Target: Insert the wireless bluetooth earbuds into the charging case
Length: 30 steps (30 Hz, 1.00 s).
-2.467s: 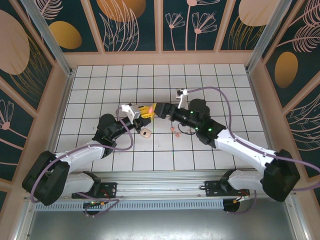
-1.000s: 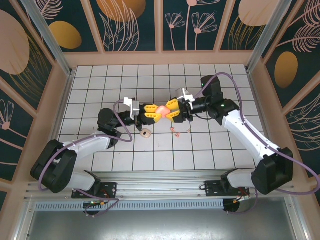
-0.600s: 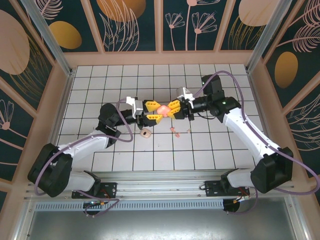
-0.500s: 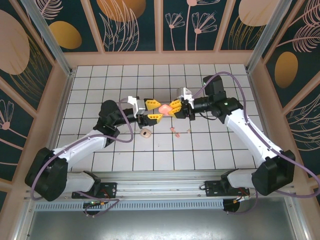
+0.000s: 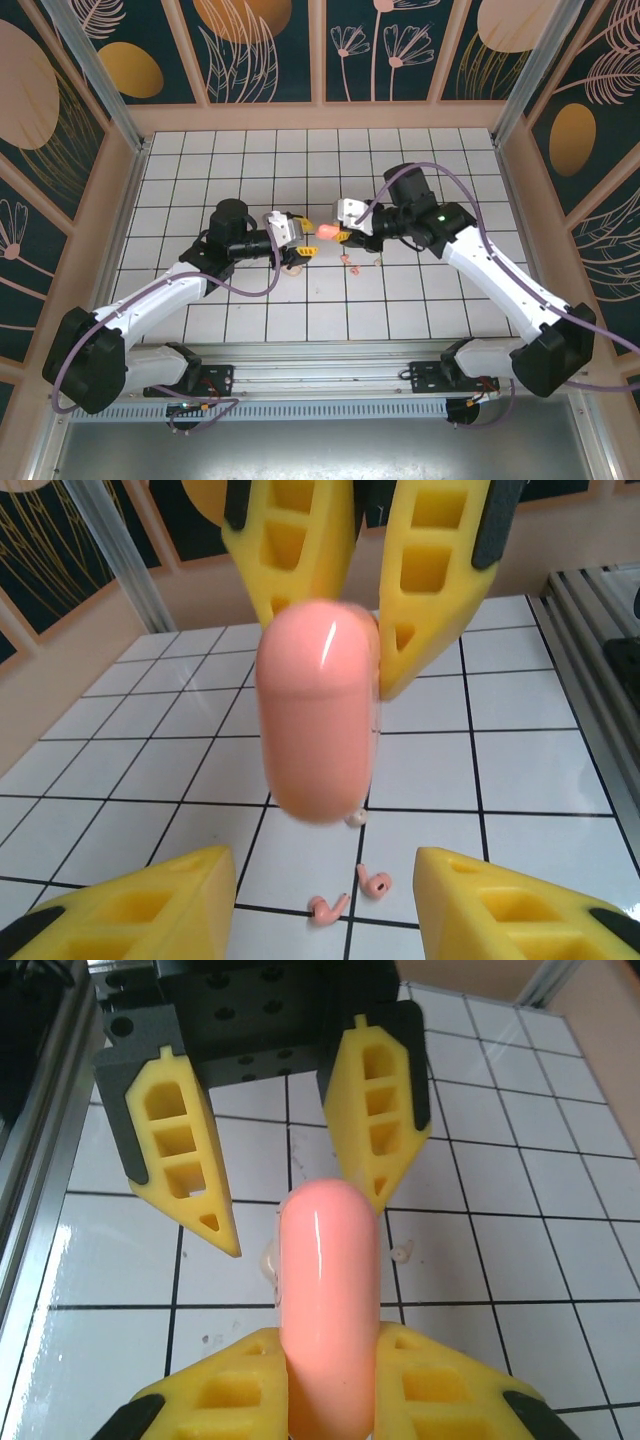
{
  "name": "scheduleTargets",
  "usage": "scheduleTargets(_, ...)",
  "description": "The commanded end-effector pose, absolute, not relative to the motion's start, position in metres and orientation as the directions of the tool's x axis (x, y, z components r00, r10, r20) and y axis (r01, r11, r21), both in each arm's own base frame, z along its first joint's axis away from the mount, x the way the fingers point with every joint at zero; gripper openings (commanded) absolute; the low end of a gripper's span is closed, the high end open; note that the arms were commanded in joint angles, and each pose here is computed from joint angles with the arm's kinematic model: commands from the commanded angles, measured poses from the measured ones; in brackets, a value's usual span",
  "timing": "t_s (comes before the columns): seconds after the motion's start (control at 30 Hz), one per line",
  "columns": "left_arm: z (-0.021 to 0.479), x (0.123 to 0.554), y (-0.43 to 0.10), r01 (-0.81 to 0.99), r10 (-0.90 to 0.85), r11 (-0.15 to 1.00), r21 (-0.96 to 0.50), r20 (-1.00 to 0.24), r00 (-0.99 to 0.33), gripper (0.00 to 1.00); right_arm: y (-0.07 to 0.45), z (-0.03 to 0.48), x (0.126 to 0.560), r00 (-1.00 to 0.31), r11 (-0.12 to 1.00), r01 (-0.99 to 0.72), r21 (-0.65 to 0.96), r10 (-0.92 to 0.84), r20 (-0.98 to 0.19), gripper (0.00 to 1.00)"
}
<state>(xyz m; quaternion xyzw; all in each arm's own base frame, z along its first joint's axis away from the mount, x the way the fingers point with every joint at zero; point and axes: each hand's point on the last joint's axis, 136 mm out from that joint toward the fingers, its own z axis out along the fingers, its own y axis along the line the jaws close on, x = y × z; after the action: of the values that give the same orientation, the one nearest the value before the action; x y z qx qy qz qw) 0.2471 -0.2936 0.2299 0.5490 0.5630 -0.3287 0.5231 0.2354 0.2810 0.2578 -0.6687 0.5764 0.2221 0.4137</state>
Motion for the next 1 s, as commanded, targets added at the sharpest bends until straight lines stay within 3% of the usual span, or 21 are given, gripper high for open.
scheduleTargets(0.0, 0.233, 0.244, -0.296, 0.964, 0.274, 0.141, 0.226, -0.945, 0.181, 0.50, 0.285, 0.254, 0.237, 0.269, -0.032, -0.947, -0.321, -0.628, -0.730, 0.13)
scheduleTargets(0.17, 0.233, 0.240, -0.300, 0.973, 0.257, 0.111, 0.203, -0.951, 0.169, 0.48, 0.293, 0.250, 0.233, 0.279, -0.067, -0.950, -0.304, -0.618, -0.735, 0.13)
scheduleTargets(0.4, 0.234, 0.239, -0.301, 0.976, 0.248, 0.100, 0.193, -0.955, 0.163, 0.36, 0.299, 0.255, 0.229, 0.301, -0.085, -0.946, -0.312, -0.583, -0.755, 0.13)
scheduleTargets(0.67, 0.243, 0.233, -0.303, 0.979, 0.203, 0.081, 0.184, -0.965, 0.165, 0.37, 0.303, 0.253, 0.230, 0.305, -0.089, -0.945, -0.313, -0.582, -0.754, 0.13)
scheduleTargets(0.97, 0.240, 0.236, -0.303, 0.981, 0.219, 0.088, 0.171, -0.964, 0.148, 0.17, 0.303, 0.255, 0.229, 0.315, -0.086, -0.941, -0.327, -0.576, -0.754, 0.15)
